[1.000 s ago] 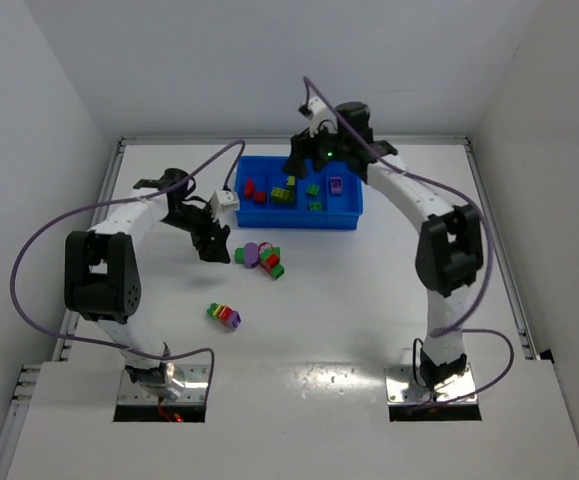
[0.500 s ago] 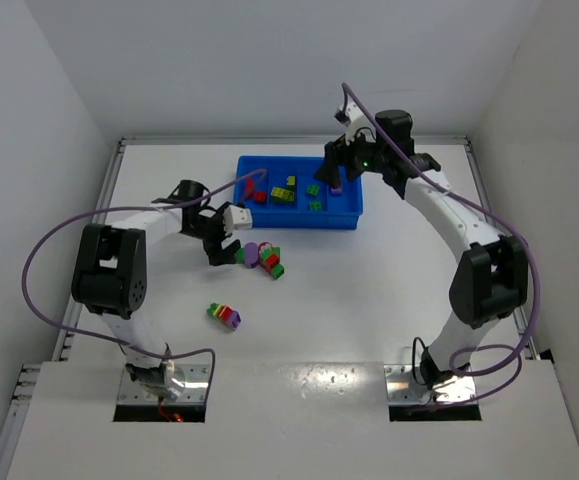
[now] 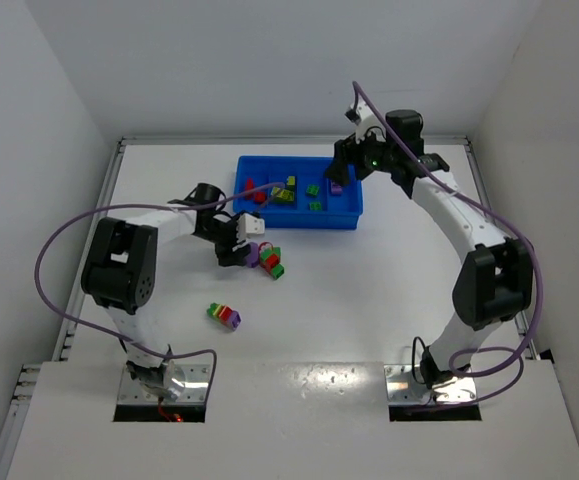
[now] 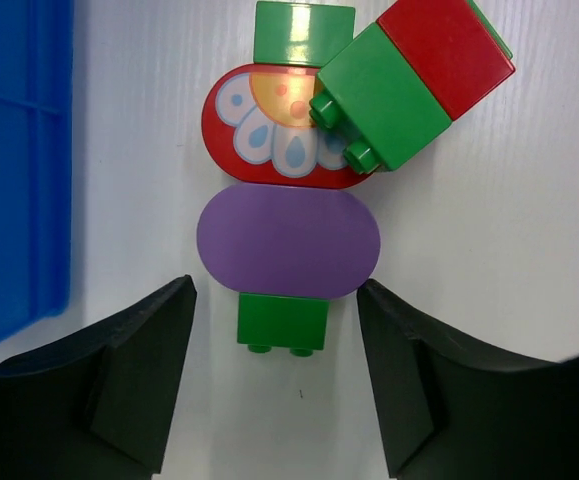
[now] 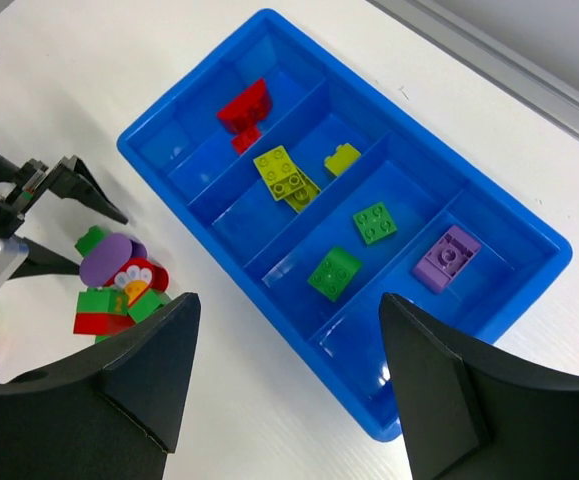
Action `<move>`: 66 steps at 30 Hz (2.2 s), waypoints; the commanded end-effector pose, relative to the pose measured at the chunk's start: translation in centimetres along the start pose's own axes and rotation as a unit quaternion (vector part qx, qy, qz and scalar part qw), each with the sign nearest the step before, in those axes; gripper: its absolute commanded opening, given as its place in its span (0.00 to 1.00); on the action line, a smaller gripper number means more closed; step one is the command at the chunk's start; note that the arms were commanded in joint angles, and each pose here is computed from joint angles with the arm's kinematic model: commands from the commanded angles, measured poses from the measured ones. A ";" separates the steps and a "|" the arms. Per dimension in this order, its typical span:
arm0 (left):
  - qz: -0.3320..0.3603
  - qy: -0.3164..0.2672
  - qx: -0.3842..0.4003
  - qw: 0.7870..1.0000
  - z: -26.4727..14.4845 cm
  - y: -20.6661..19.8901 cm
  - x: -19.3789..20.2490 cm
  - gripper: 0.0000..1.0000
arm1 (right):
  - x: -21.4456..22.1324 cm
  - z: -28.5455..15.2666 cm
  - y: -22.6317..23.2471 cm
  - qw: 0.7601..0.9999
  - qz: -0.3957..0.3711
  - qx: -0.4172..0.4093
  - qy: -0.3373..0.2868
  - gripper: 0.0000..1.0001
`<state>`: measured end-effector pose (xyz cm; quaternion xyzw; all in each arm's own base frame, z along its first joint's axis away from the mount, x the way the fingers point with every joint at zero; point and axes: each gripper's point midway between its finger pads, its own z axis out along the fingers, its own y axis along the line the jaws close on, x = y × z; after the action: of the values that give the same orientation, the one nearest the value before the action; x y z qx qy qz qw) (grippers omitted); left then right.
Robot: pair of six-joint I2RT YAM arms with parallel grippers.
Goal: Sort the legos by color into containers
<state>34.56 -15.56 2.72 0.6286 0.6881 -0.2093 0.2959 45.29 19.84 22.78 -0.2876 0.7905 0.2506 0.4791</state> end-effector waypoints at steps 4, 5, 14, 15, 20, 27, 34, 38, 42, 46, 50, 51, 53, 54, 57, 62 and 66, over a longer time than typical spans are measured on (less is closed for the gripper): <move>0.043 -0.004 0.011 0.999 0.4 0.8 -1.2 0.62 | -1.8 -1.7 -0.2 0.999 -0.015 0.008 -0.028 0.73; 0.039 -0.003 0.015 0.999 0.5 0.8 -1.2 0.60 | -1.8 -1.7 -0.2 0.999 -0.015 0.008 -0.028 0.73; 0.045 -0.002 0.025 0.999 -0.2 0.4 -2.1 0.23 | -0.3 -1.6 0.6 1.000 0.009 -0.021 -0.019 0.73; 0.040 -0.006 0.027 0.999 -0.1 0.3 -2.3 0.23 | -0.4 -1.6 1.0 0.999 0.019 -0.030 -0.020 0.73; 0.027 -0.056 0.003 0.998 -3.0 -0.1 -5.8 0.22 | 0.8 -1.6 3.1 0.990 0.094 -0.099 -0.026 0.75; 0.041 -0.124 -0.024 0.991 -6.3 -1.0 -11.9 0.21 | 1.2 -3.0 6.6 0.945 0.224 -0.235 -0.030 0.83; 0.064 -0.152 -0.052 0.985 -7.6 -1.5 -16.1 0.21 | 1.4 -4.0 10.1 0.906 0.250 -0.342 -0.007 0.84; 0.085 -0.167 -0.067 0.980 -8.1 -1.8 -18.3 0.21 | 1.8 -4.0 10.7 0.898 0.258 -0.357 0.006 0.84; 0.092 -0.173 -0.102 0.975 -9.1 -0.7 -19.5 0.21 | 2.5 -4.3 11.1 0.888 0.273 -0.371 0.024 0.82; 0.092 -0.185 -0.115 0.972 -9.4 -0.7 -20.2 0.21 | 4.6 -4.3 11.5 0.877 0.300 -0.371 0.046 0.81; 0.090 -0.191 -0.125 0.969 -9.9 -0.5 -20.6 0.21 | 5.1 -4.2 11.1 0.879 0.308 -0.360 0.045 0.81; 0.089 -0.195 -0.128 0.968 -10.0 -0.3 -20.9 0.21 | 5.1 -4.2 11.1 0.879 0.308 -0.360 0.045 0.81; 0.090 -0.199 -0.126 0.968 -9.9 -0.5 -21.3 0.21 | 5.1 -4.2 11.1 0.879 0.308 -0.360 0.045 0.81; 0.090 -0.200 -0.126 0.968 -9.9 -0.5 -21.3 0.21 | 4.7 -4.1 11.4 0.880 0.303 -0.364 0.045 0.80; 0.089 -0.197 -0.130 0.968 -9.9 -0.3 -21.2 0.21 | 4.4 -4.1 11.3 0.881 0.299 -0.365 0.042 0.79; 0.087 -0.198 -0.125 0.968 -9.7 -0.6 -21.4 0.21 | 3.6 -3.9 11.5 0.882 0.289 -0.369 0.039 0.79; 0.090 -0.201 -0.128 0.967 -9.8 -0.5 -21.5 0.21 | 3.9 -3.5 11.6 0.882 0.292 -0.367 0.042 0.79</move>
<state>33.55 -24.33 21.51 0.5880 0.6082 -0.2150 0.4879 33.16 24.35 21.06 -0.1886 0.7210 0.6362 0.1997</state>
